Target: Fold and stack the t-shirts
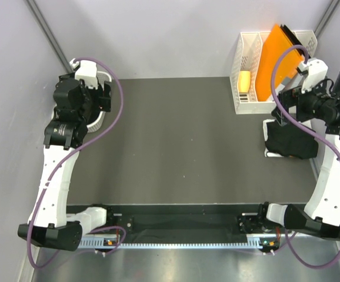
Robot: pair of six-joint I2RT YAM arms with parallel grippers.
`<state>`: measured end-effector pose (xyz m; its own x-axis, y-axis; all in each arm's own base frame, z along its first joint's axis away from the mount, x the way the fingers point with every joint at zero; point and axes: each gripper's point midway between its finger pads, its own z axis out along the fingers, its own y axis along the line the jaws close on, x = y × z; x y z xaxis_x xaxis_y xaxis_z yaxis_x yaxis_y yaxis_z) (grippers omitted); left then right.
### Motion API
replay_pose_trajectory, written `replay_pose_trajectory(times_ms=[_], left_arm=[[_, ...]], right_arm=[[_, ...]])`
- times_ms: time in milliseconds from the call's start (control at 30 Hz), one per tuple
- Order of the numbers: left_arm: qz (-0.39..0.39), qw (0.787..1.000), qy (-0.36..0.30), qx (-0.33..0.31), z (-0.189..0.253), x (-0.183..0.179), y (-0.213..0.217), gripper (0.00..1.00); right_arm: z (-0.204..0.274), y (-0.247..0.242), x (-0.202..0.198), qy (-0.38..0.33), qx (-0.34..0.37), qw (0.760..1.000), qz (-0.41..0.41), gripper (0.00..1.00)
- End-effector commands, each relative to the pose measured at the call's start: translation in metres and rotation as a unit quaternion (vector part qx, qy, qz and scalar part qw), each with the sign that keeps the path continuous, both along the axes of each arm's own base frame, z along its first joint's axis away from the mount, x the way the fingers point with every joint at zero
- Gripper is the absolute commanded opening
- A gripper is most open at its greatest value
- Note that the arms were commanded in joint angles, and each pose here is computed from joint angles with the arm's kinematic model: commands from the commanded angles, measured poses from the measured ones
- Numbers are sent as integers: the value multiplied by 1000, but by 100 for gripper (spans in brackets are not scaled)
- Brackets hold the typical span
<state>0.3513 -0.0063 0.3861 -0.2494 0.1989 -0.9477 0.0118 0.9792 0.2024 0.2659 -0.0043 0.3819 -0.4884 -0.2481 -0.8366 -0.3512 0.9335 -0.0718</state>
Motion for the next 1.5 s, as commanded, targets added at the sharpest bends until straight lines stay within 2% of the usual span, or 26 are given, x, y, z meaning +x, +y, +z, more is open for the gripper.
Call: replay_pose_trajectory(times_ms=[0, 167, 300, 500, 700, 867, 1200, 1467], left_arm=[[1, 999, -33, -18, 15, 0, -1, 99], [-14, 999, -24, -23, 7, 1, -7, 99], [-27, 999, -25, -25, 8, 3, -12, 99], [-66, 998, -20, -14, -1, 2, -23, 99], [-91, 996, -2, -22, -23, -3, -32, 98], [-88, 996, -9, -24, -36, -12, -30, 98], [-76, 997, 0, -7, -64, -16, -23, 98], [-56, 998, -9, -4, -54, -9, -17, 98]], right_arm=[[24, 9, 11, -53, -6, 998, 35, 100], [9, 5, 11, -67, -55, 994, 64, 100], [-11, -14, 14, -75, -117, 989, 50, 100], [-50, -41, 9, -37, -200, 978, 38, 100], [-83, -49, -12, -22, -245, 968, 40, 100], [-68, -31, -24, -18, -191, 981, 42, 100], [-6, -14, -14, -55, -51, 996, -42, 100], [-15, 4, -12, -26, 4, 1000, -15, 100]])
